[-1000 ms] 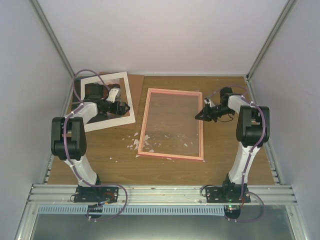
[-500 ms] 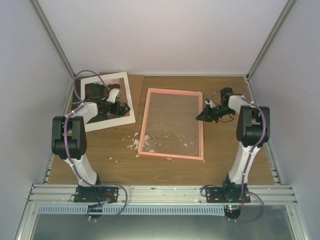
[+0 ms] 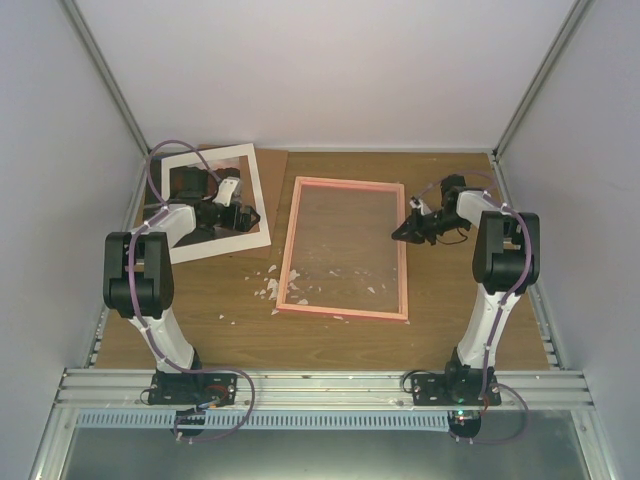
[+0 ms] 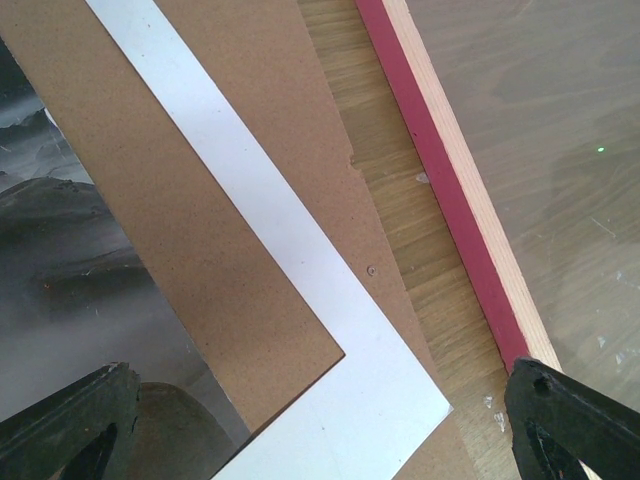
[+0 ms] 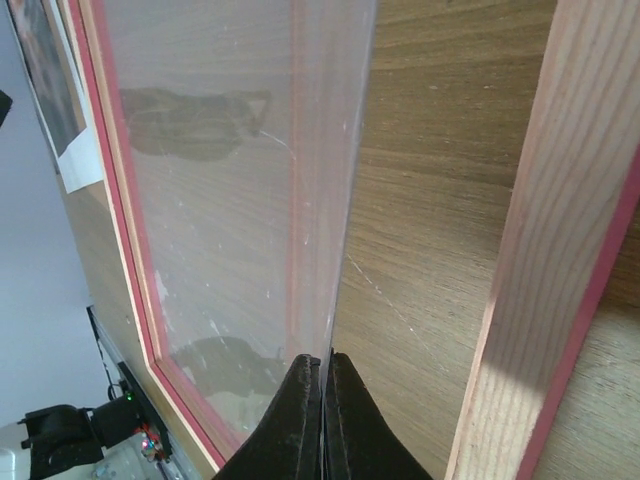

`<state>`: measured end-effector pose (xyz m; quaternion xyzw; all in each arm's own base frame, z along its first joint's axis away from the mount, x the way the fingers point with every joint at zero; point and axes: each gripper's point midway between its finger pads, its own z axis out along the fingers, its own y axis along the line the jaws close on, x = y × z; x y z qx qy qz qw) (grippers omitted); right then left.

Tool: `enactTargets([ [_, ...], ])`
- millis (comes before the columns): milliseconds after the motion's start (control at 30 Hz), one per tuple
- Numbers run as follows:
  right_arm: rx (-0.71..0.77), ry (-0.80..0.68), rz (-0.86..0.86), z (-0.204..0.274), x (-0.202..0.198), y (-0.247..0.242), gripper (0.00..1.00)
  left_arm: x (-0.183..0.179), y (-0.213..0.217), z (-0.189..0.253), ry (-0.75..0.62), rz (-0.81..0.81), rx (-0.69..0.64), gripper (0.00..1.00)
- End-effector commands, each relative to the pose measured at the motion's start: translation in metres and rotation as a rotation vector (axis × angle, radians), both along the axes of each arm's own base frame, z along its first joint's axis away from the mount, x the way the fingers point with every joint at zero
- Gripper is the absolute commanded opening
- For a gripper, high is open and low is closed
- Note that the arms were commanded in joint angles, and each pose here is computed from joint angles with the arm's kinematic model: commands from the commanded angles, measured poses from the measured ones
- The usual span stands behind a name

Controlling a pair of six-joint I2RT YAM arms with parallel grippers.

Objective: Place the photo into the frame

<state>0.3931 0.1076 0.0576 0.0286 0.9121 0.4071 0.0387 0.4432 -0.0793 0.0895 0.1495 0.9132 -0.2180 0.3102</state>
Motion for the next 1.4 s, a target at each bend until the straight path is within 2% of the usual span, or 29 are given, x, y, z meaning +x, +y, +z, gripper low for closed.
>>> enactTargets([
  [0,0.061,-0.037,0.009,0.010,0.004,0.009,0.01,0.010,-0.004,0.001,-0.030,-0.010,0.000,0.99],
  [233,0.078,-0.052,-0.002,0.007,0.009,0.011,0.01,0.011,-0.003,0.001,-0.031,-0.009,-0.001,0.99],
  [267,0.068,-0.044,-0.005,0.005,0.010,0.010,0.04,0.011,-0.004,0.000,-0.028,-0.010,-0.001,0.99],
  [333,0.046,-0.027,-0.008,0.000,0.009,0.008,0.11,0.011,-0.004,0.000,-0.027,-0.009,0.000,0.99],
  [467,0.002,-0.031,-0.019,0.004,0.009,0.003,0.40,0.010,-0.004,0.000,-0.028,-0.011,0.001,0.99],
  [600,-0.028,-0.040,-0.026,0.010,0.008,0.004,0.63,0.010,-0.003,-0.001,-0.024,-0.007,-0.004,0.99],
  [633,-0.040,-0.041,-0.025,0.011,0.007,0.004,0.68,0.010,-0.004,-0.002,-0.022,-0.006,-0.004,0.99],
  [700,-0.063,-0.043,-0.024,0.012,0.004,0.003,0.71,0.011,-0.004,-0.001,-0.024,-0.005,-0.003,0.99],
  [800,-0.122,-0.060,-0.023,0.015,0.002,-0.001,0.84,0.012,-0.003,-0.001,-0.027,-0.004,-0.001,0.99],
  [933,-0.204,-0.089,-0.034,0.018,0.001,-0.011,0.85,0.013,-0.001,0.001,-0.036,0.002,0.012,0.99],
  [1000,-0.230,-0.099,-0.039,0.020,0.002,-0.014,0.94,0.014,-0.001,0.004,-0.048,-0.001,0.015,0.99],
  [1100,-0.237,-0.145,-0.030,0.031,0.005,-0.015,0.95,0.016,0.000,0.009,-0.073,-0.010,0.031,0.99],
  [1267,-0.319,-0.293,0.011,0.043,0.020,-0.025,0.86,0.018,0.002,0.019,-0.120,-0.038,0.065,0.99],
  [1367,-0.400,-0.353,0.004,0.038,0.033,-0.037,0.78,0.017,-0.012,0.017,-0.124,-0.076,0.076,0.99],
])
